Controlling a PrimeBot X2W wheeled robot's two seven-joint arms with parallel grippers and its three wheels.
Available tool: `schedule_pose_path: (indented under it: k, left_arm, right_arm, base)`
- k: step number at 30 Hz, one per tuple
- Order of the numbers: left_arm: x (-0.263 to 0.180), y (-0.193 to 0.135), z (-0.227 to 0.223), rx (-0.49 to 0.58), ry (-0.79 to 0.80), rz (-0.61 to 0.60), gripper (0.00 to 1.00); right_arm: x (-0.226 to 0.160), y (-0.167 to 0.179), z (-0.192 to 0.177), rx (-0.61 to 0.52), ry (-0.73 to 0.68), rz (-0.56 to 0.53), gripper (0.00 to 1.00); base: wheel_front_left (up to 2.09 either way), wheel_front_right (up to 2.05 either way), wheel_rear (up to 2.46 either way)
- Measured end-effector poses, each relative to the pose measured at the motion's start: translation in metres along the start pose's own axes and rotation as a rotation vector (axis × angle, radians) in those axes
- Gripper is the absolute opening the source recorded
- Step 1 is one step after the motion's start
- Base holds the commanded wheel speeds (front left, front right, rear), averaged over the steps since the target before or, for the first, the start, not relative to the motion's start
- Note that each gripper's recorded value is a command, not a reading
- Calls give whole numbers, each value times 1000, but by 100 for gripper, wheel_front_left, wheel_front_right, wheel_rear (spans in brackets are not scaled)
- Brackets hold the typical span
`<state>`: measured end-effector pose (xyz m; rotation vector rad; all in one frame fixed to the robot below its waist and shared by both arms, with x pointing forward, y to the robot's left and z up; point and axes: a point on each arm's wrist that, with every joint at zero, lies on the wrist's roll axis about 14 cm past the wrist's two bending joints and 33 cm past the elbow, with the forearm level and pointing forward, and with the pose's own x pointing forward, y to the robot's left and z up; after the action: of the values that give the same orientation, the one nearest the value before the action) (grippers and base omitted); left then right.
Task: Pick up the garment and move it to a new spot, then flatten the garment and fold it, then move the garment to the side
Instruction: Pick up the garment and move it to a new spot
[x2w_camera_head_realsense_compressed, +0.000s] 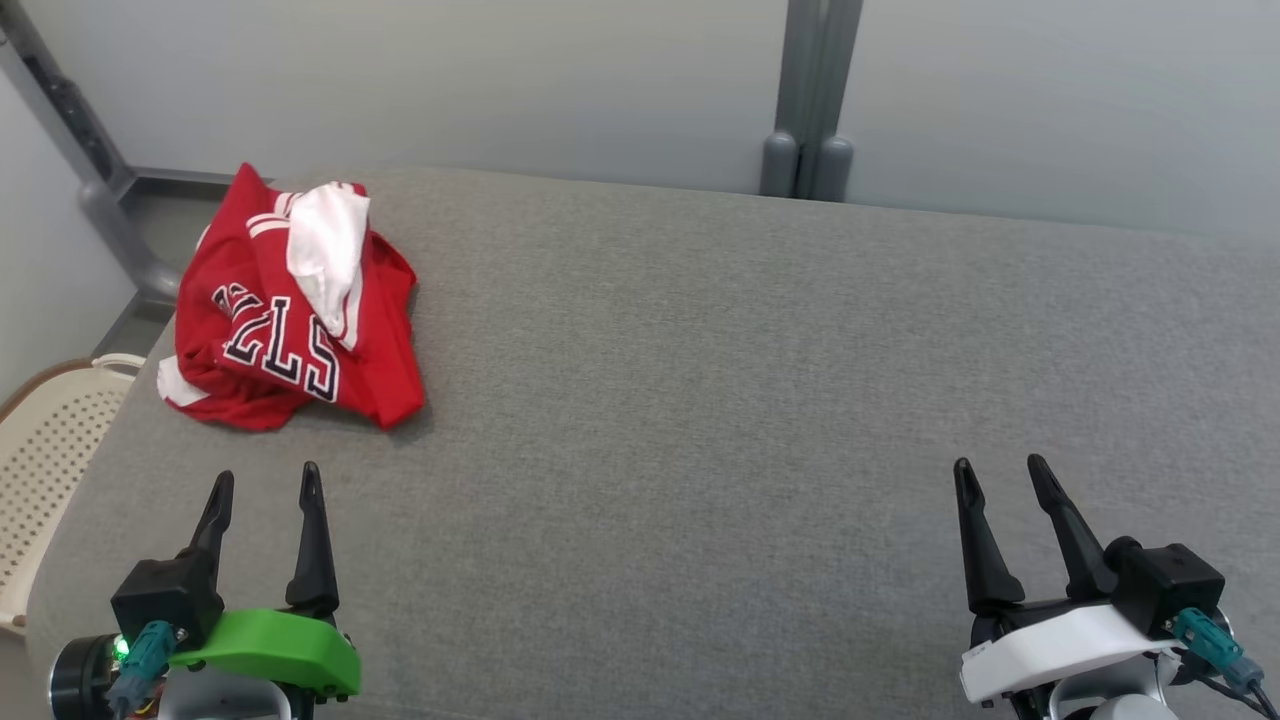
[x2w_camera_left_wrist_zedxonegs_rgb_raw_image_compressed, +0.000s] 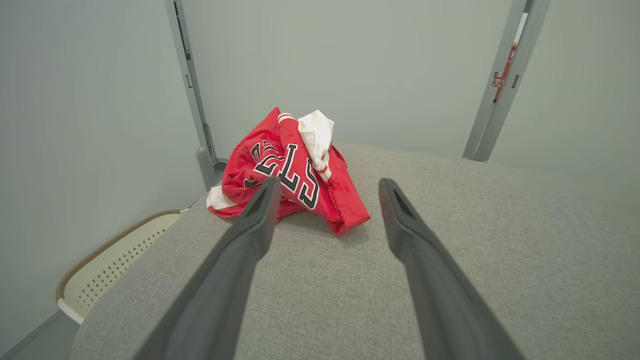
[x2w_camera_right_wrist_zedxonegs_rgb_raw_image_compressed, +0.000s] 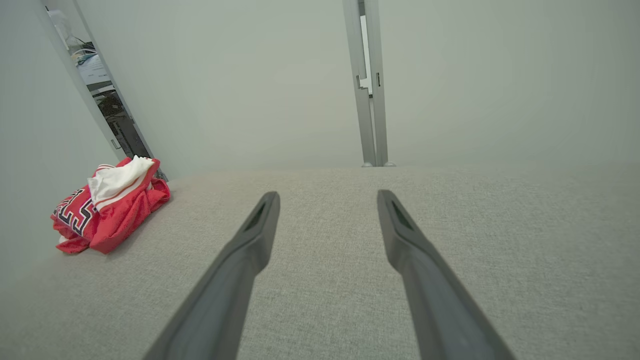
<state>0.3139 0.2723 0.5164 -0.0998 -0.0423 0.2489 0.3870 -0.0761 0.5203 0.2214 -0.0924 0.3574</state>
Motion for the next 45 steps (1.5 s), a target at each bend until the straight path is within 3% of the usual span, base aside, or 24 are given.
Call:
schedule_pose_path:
  k: [25,40,45]
  left_arm:
    - [-65,89,2,13,-14,296,100]
    - [-64,92,-3,9,-3,314,100]
    - [-39,88,17,26,-57,278,100]
  right_arm:
    - [39,92,-32,34,82,284,100]
    - [43,92,-35,26,93,289,100]
    - [44,80,-34,3,93,261,100]
  base:
    - [0,0,0]
    - [0,0,0]
    - [0,0,0]
